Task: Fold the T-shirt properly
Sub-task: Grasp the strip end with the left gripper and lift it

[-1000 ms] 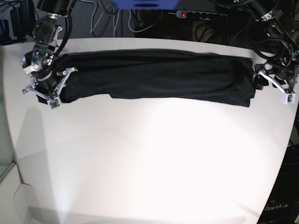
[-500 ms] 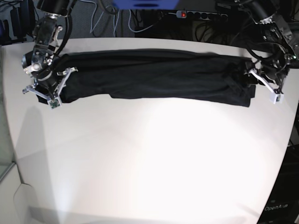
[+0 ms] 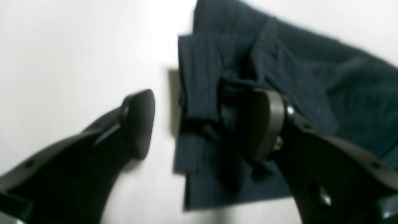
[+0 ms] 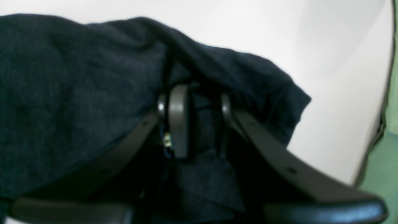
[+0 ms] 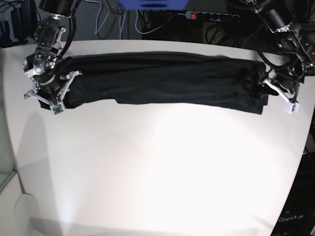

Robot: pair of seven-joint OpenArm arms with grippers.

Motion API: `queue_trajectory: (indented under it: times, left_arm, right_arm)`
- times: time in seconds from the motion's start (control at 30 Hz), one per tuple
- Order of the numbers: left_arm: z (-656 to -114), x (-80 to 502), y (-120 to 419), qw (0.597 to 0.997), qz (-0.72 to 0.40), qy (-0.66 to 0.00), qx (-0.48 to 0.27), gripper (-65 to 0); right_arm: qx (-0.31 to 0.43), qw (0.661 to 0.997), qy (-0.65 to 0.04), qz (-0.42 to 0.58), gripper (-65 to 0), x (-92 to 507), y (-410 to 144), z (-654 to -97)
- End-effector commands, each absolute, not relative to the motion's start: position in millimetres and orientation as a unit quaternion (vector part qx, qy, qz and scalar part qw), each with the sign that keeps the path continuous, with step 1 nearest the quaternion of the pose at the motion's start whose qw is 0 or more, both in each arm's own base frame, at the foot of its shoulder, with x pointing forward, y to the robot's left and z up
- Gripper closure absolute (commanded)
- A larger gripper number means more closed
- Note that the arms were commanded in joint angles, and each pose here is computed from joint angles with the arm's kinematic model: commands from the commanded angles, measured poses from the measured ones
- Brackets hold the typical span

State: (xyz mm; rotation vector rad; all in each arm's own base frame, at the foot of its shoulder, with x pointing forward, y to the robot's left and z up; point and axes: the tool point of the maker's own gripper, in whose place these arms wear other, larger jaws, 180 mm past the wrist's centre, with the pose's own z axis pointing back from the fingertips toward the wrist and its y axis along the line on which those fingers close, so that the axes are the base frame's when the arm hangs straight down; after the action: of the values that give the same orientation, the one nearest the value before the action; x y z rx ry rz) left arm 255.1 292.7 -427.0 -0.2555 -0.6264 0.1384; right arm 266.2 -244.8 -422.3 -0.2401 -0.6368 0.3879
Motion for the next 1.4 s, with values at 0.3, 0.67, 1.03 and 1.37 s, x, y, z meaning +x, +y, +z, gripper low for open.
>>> queue_trajectory:
  times: [0.3, 0.67, 1.03, 1.37]
  left_arm:
    - [-440, 242, 298, 0.956, 0.067, -0.261, -0.119, -43.8]
    - [-455, 232, 269, 0.97, 0.015, -0.203, -0.135, -43.8]
    - [-470, 211, 246, 0.976, 0.012, -0.15, -0.158, -43.8]
    - [-483, 202, 227, 0.975, 0.008, -0.126, -0.181, -43.4]
  right_arm:
    - [-0.121, 0.92, -0.321, 0.191, -12.1, 273, -246, -415]
    - [-0.112, 0.916, -0.323, 0.208, -12.1, 277, -232, -416]
    - [-0.111, 0.916, -0.325, 0.209, -12.1, 278, -230, -416]
    - [-0.101, 0.921, -0.314, 0.208, -12.1, 281, -228, -427]
